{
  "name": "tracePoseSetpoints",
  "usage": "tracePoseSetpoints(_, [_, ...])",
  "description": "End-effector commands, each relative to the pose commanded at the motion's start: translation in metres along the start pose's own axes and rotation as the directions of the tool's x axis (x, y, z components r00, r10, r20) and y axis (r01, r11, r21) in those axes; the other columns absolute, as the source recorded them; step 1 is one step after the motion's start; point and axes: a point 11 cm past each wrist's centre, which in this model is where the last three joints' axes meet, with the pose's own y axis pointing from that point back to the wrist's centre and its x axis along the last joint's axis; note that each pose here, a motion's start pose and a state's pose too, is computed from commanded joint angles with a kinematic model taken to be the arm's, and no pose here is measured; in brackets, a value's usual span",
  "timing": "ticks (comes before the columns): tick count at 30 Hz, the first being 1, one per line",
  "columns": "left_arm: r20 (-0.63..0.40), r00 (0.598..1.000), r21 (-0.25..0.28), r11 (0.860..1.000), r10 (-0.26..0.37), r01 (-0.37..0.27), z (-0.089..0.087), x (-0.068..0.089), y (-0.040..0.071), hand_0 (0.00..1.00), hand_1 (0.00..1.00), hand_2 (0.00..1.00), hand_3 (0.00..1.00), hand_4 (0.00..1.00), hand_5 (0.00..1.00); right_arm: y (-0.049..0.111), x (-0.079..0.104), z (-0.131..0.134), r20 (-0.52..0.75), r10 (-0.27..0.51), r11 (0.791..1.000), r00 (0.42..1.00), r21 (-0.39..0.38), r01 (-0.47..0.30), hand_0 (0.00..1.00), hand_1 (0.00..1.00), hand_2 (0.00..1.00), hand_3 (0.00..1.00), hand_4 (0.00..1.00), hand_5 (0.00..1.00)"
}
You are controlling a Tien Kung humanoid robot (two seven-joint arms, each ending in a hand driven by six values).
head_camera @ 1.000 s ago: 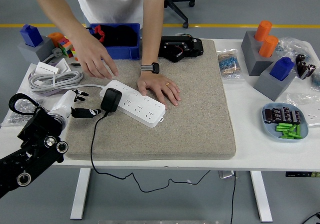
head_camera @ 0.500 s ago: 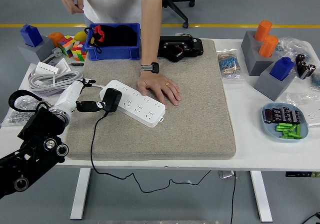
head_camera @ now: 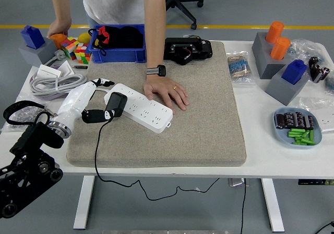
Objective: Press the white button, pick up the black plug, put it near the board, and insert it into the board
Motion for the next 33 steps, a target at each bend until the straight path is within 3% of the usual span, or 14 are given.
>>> tracePoseSetpoints(14, [0.057,0.997,-0.019,0.998,-0.050,0.051,0.001,-0.018,0.004,0.808,0.825,0.756,0.738,0.808,0.165,0.000,-0.001,0.000,-0.002,-0.001,1.000,1.000,0.002,0.001,0.619,0.587,0.579,0.579,0.639,0.363])
tracePoseSetpoints(33, [0.130,0.990,-0.002,0.998,-0.061,0.062,-0.004,-0.026,-0.006,0.808,0.825,0.756,0.740,0.779,0.119,0.000,-0.001,-0.002,-0.010,-0.002,1.000,1.000,0.006,0.002,0.620,0.586,0.578,0.579,0.638,0.362])
